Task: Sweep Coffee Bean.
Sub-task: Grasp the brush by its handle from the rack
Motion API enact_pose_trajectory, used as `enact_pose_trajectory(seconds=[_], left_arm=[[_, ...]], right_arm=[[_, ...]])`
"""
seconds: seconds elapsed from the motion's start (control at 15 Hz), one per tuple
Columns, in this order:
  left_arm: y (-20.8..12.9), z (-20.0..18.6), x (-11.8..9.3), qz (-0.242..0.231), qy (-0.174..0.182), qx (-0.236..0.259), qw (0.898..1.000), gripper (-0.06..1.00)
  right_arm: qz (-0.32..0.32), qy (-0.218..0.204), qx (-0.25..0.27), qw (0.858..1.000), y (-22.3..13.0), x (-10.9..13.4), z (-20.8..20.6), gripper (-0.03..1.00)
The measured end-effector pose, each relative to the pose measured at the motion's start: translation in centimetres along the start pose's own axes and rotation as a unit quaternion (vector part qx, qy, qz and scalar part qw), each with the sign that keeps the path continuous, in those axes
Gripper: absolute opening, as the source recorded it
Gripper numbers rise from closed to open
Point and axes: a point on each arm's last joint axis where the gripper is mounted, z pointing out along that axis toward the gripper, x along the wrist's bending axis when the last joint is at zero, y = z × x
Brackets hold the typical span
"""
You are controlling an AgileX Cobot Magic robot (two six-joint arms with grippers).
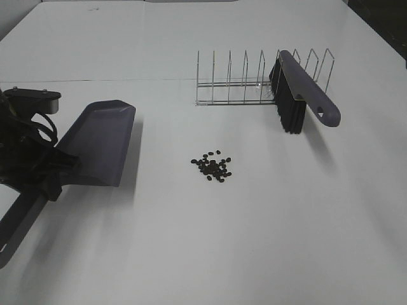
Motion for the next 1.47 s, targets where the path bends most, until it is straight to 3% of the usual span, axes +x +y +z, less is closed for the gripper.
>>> enact_pose_trajectory(seconds=[0.2, 0.27, 0.47, 0.73, 1.0, 1.47], left_arm=[[0.0, 0.0, -0.1, -0.007, -0.007, 0.002, 1.000, 0.33], [-0.2, 0.0, -0.1, -0.009, -0.008, 0.014, 1.000, 0.33], [-0.4, 0.0, -0.1, -0.009, -0.007, 0.020, 1.000, 0.33], [-0.4, 0.0, -0.1, -0.008, -0.007, 0.023, 1.000, 0.33], [-0.5, 0.0, -0.1, -0.008, -0.007, 0.027, 1.000, 0.33], [-0.7, 0.0, -0.1, -0.008, -0.007, 0.039, 0.999, 0.33]], right_arm=[[0.006, 0.005, 0.104, 0.995, 5.7, -0.3, 6.3, 0.73], [0.007, 0.009, 0.166, 0.986, 8.8, -0.5, 11.0, 0.73], [0.010, 0.012, 0.246, 0.969, 10.4, -1.0, 18.5, 0.73], [0.010, 0.012, 0.295, 0.955, 10.6, -1.9, 29.5, 0.73], [0.010, 0.013, 0.347, 0.938, 8.4, -2.5, 36.0, 0.73], [-0.016, -0.015, 0.342, 0.939, 8.0, -3.3, 38.4, 0.73]])
